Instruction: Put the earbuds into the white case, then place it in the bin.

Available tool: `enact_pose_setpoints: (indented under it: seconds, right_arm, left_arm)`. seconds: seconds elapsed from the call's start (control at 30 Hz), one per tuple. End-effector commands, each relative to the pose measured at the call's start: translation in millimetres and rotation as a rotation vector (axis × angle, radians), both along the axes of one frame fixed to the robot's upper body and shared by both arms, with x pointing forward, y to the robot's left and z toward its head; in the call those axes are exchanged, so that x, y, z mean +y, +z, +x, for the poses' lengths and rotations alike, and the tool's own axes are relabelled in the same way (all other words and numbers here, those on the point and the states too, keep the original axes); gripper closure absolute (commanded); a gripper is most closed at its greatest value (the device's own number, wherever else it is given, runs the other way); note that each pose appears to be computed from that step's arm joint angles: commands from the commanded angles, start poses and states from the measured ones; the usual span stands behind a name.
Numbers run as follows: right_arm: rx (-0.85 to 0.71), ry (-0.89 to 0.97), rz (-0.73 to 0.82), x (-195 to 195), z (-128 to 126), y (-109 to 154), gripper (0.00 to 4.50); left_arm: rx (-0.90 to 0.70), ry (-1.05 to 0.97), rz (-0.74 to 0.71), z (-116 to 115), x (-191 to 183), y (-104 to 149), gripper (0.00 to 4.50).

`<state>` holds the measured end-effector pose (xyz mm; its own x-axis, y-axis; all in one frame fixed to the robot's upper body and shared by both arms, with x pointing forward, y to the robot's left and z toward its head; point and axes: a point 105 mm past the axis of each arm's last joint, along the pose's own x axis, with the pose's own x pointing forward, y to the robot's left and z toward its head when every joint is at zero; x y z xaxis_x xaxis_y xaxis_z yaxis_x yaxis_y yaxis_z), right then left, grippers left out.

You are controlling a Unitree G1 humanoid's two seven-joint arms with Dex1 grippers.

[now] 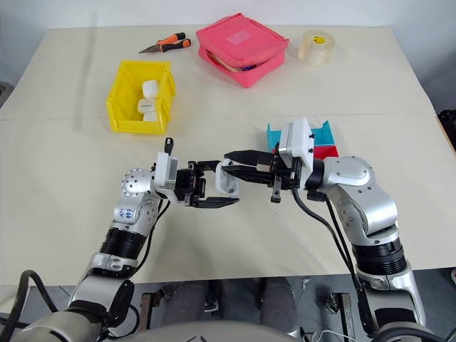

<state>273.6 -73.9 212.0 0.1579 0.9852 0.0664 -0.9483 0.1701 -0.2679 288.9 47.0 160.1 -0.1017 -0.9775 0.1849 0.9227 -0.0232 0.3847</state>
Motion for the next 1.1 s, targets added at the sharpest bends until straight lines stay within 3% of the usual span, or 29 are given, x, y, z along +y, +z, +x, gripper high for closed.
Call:
enact_pose_setpoints:
  seconds: [0.03,0.37,0.9,1.07,1.1]
  right_arm:
    - [-0.007,0.03,-0.014,5,-8,-6,4.01]
    - [-0.001,0.015,-0.129,-5,-5,-27,4.01]
    - [0.013,0.027,-0.204,-13,5,-25,4.01]
    - [-0.01,0.022,-0.187,-11,6,-13,2.44]
    - [-0.017,0.021,-0.177,-10,5,-8,2.44]
  left_arm:
    - [-0.049,-0.026,-0.046,-4,-6,15,1.74]
    - [-0.06,0.005,-0.076,3,-3,25,1.74]
    - [-0.08,0.032,-0.093,9,-3,28,1.74]
    - [-0.08,0.044,-0.083,11,-2,24,1.74]
    - [-0.078,0.05,-0.08,12,-1,23,1.74]
